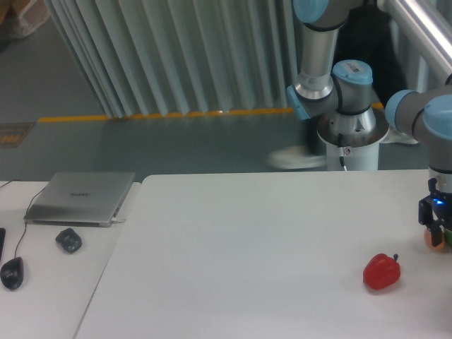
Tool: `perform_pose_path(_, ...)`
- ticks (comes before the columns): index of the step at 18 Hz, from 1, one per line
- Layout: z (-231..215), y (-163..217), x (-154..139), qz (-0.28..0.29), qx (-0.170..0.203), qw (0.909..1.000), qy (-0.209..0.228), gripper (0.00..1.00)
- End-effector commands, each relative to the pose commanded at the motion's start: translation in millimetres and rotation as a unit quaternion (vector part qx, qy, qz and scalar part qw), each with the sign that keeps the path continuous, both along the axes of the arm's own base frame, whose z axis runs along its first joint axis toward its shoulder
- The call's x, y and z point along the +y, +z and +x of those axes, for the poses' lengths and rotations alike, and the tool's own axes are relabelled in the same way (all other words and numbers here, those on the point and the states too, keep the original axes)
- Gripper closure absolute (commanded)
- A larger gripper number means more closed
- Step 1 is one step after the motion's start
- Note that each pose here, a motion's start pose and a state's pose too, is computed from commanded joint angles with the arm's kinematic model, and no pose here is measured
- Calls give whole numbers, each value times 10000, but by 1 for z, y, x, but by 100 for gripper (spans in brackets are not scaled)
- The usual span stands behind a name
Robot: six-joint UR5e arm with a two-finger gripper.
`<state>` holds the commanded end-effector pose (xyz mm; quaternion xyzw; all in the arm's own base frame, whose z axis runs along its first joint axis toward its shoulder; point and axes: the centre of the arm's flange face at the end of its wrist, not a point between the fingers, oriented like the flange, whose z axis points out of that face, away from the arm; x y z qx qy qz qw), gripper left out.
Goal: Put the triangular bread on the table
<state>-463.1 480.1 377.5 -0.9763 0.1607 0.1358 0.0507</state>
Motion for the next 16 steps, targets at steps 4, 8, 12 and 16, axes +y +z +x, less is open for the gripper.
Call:
perform_pose_path(4,-4,6,-2,88,116,9999,28,0)
perform_pose_path(8,-4,0,-3,-10,168,9998,96,0)
perform_pose_path(12,-4,3,-4,132,87,9999,67,0)
perform_pose_path(16,-4,2,-2,122,120,9999,-12,0)
